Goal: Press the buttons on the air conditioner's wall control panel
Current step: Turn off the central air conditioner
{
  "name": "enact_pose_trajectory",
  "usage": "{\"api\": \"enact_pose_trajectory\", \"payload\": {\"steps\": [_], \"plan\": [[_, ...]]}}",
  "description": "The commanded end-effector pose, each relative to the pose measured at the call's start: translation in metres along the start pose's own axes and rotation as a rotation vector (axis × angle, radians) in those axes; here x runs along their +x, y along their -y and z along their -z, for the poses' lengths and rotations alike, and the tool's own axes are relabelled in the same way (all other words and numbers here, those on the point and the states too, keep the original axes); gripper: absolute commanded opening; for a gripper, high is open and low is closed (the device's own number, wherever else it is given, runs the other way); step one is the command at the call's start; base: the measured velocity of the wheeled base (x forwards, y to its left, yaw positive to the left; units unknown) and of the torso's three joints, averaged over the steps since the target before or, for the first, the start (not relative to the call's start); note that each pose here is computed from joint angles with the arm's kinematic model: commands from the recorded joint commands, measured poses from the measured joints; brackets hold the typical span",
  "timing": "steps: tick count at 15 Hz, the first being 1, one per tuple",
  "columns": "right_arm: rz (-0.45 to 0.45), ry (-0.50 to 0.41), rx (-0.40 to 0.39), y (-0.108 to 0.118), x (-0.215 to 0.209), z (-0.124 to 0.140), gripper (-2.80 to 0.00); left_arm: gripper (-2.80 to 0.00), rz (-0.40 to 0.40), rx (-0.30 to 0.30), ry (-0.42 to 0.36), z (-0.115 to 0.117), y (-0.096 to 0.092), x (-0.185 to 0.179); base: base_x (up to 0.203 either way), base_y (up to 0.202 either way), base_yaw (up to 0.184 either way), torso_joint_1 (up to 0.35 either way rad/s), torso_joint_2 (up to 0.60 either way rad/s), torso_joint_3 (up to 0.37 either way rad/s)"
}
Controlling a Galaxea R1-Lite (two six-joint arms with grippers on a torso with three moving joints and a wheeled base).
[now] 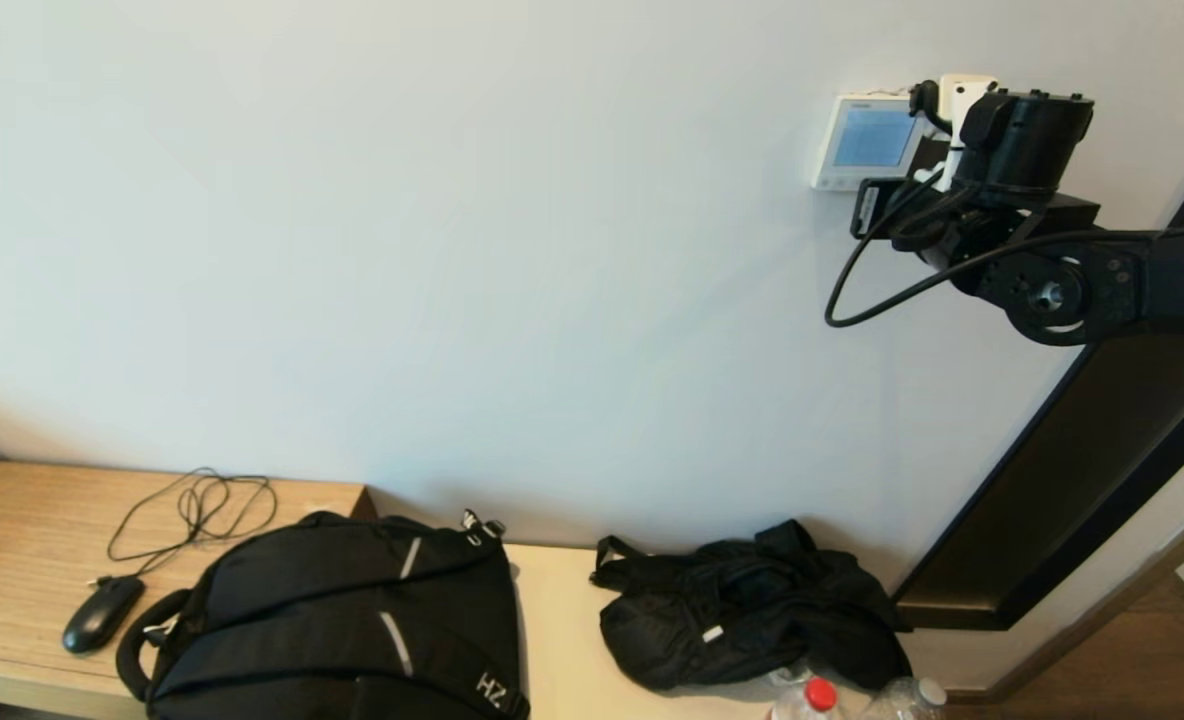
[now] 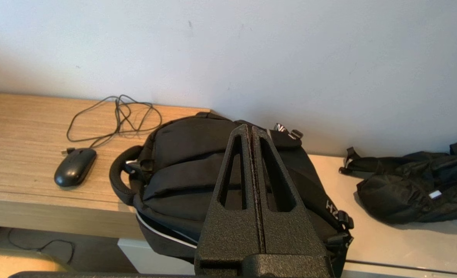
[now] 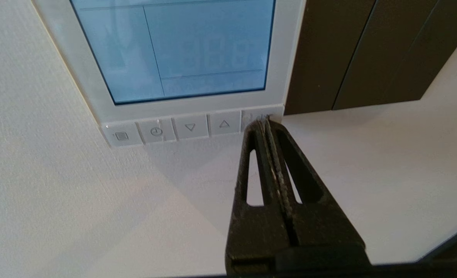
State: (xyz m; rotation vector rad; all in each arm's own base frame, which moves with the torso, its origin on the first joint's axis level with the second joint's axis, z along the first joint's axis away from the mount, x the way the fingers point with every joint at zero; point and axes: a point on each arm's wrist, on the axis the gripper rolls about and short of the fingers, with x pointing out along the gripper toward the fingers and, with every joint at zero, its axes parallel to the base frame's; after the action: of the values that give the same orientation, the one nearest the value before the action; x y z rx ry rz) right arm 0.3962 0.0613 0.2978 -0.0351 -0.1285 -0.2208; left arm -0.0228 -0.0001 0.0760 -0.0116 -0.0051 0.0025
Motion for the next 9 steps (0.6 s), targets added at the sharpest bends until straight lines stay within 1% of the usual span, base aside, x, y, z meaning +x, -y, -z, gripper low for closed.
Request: {"api": "enact_pose_trajectory", "payload": {"steps": [1, 5, 9], "plan": [[0.003, -0.002, -0.004, -0.002, 0.004, 0.004, -2.80, -2.80, -0.001, -0.001, 0.000, 0.000, 0.000, 0.000, 0.000, 0.000, 0.000, 0.000, 0.00, 0.000], [0.011, -0.001, -0.004, 0.002, 0.003, 0.003, -2.80, -2.80, -0.001, -0.001, 0.000, 0.000, 0.000, 0.000, 0.000, 0.000, 0.000, 0.000, 0.00, 0.000], [0.007, 0.022, 0.000, 0.008, -0.014, -0.012, -2.80, -2.80, -0.001, -0.001, 0.001, 0.000, 0.000, 0.000, 0.000, 0.000, 0.000, 0.000, 0.00, 0.000]]}}
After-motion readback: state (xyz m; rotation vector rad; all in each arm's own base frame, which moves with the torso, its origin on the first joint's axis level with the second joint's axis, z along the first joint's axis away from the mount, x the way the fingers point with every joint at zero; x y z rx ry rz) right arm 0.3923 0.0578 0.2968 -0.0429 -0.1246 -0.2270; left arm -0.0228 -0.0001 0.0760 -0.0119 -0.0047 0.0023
